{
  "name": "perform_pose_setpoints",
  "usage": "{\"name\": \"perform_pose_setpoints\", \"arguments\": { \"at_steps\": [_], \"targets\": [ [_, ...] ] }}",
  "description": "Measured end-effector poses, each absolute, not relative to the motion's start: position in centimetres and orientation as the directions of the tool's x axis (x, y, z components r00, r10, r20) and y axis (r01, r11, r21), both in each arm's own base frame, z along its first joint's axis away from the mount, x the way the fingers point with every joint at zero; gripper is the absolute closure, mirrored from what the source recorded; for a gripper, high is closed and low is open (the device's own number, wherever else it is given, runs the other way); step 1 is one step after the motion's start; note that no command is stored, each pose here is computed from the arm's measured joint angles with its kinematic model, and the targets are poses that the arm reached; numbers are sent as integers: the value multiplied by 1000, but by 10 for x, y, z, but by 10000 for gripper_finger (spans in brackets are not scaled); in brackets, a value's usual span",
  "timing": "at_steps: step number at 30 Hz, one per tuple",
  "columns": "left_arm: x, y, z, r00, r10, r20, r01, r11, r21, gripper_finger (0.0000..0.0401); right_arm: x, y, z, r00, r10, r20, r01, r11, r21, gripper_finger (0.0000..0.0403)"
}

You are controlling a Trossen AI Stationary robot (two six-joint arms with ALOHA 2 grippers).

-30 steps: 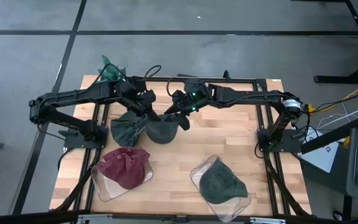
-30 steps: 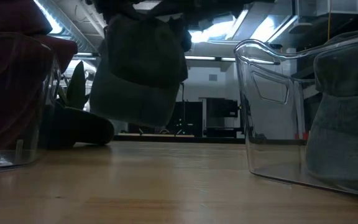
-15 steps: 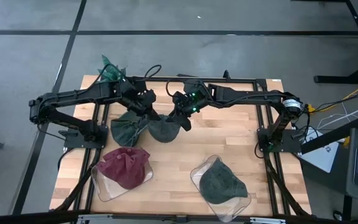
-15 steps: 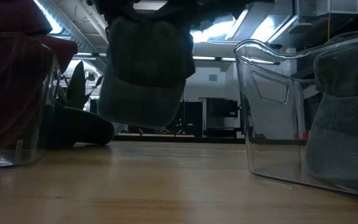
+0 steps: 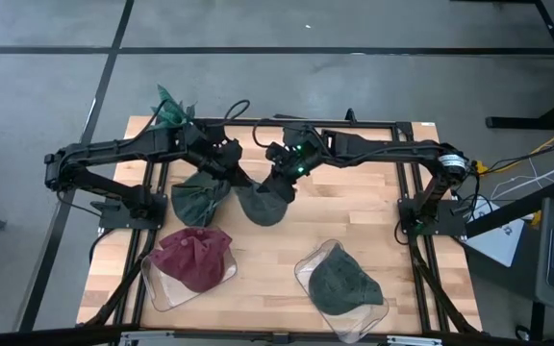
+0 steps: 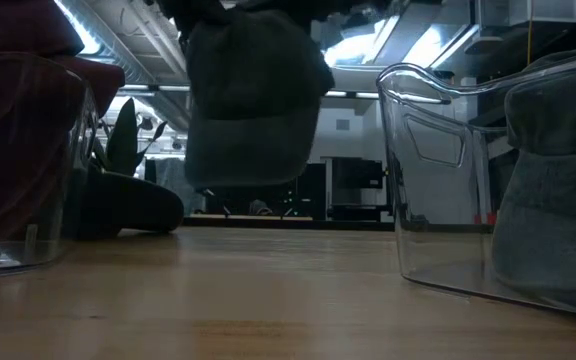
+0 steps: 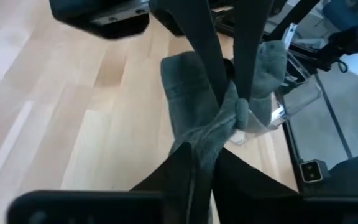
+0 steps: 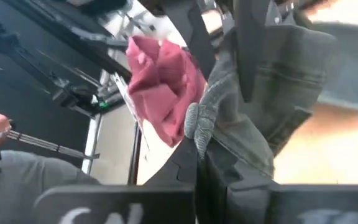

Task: Pick & Place hat
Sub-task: Put the right black cap into the right transparent bin

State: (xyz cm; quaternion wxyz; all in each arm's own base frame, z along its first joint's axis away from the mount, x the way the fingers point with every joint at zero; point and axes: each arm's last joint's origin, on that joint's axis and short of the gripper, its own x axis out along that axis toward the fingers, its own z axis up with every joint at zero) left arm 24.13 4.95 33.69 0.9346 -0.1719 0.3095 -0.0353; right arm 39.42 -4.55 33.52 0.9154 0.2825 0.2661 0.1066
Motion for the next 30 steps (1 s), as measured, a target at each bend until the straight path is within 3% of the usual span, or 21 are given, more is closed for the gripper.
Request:
{"name": "perform_pose_setpoints", "arguments": {
  "at_steps": [6,14,20,30],
  "targets": [
    [239,48,339,809,-180,-560,-44,931,-362,293,382,-35,350,750,324,-577,17,863,505,398],
    [238,47,340,811,-185,-555,-46,926,-375,235,375,-31,361,710,321,-626,27,877,481,398],
    [238,44,340,809,-193,-555,-35,927,-374,222,364,-30,362,667,319,-673,75,871,486,398],
    [226,32,352,829,-223,-514,53,944,-324,227,315,-14,408,736,150,-660,224,866,448,398]
  ]
}}
